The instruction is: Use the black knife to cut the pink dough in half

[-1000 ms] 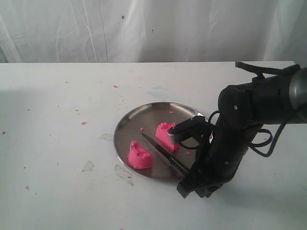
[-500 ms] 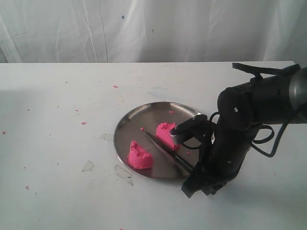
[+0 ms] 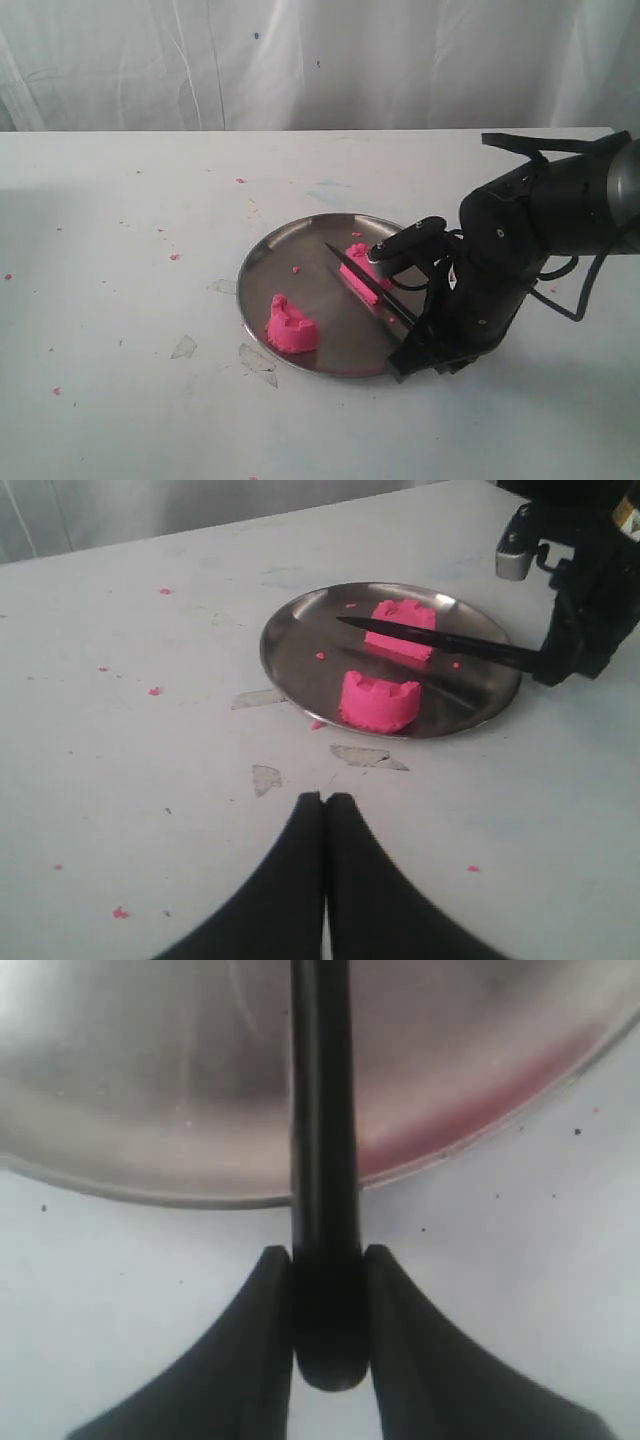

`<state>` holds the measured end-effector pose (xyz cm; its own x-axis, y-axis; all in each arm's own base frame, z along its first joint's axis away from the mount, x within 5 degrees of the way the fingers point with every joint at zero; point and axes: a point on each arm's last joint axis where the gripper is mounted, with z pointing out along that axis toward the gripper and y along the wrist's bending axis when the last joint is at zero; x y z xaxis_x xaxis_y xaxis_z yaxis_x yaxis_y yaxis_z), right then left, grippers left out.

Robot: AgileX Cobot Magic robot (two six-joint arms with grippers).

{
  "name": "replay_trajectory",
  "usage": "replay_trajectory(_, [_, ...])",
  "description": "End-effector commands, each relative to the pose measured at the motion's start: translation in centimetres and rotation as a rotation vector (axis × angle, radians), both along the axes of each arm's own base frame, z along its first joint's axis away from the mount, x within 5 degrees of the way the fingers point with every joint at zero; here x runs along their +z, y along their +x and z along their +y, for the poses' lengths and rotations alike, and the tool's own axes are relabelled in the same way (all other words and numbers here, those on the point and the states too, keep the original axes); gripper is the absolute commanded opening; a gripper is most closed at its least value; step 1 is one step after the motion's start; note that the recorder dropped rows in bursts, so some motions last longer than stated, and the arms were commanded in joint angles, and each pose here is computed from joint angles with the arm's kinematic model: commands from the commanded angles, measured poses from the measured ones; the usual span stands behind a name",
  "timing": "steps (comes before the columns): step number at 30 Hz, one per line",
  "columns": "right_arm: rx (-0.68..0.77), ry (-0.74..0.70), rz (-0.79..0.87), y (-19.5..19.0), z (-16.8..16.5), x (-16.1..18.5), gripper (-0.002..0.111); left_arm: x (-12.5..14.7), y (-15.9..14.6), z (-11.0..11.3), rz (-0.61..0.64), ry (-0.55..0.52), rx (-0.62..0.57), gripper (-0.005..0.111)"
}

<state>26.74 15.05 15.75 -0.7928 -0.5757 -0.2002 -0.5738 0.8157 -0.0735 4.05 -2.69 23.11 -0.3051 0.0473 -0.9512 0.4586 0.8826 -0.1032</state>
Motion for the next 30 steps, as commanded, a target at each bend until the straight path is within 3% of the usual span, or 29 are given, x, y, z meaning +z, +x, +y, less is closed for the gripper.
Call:
replay_trajectory(1, [-0.025, 0.01, -0.024, 0.4, -0.2, 0.2, 0.0, 0.2, -0.1, -0.2, 0.023, -0.083, -0.001, 0.0])
replay_trajectory(7, [-0.074, 0.073, -0.019, 0.4, 0.2, 0.8, 0.0, 0.2, -0.1, -0.2, 0.022, -0.081, -0.002, 0.0])
replay_trajectory(14, [-0.011, 0.157, -0.1, -0.6, 0.1, 5.3, 0.0, 0.2, -0.1, -0.2, 0.022, -0.081, -0.002, 0.0])
replay_trajectory(19, [0.072, 0.124, -0.332, -1.7, -1.6, 10.4, 0.0, 0.2, -0.2, -0.2, 0.024, -0.08, -0.002, 0.0])
replay_trajectory(24, [0.11, 0.03, -0.684, -2.5, -4.0, 15.8, 0.0, 0.2, -0.2, -0.2, 0.024, -0.08, -0.002, 0.0])
replay_trajectory(30, [-0.062, -0.018, -0.923, -2.6, -6.0, 18.7, 0.0, 0.2, -0.2, -0.2, 0.024, -0.08, -0.002, 0.0])
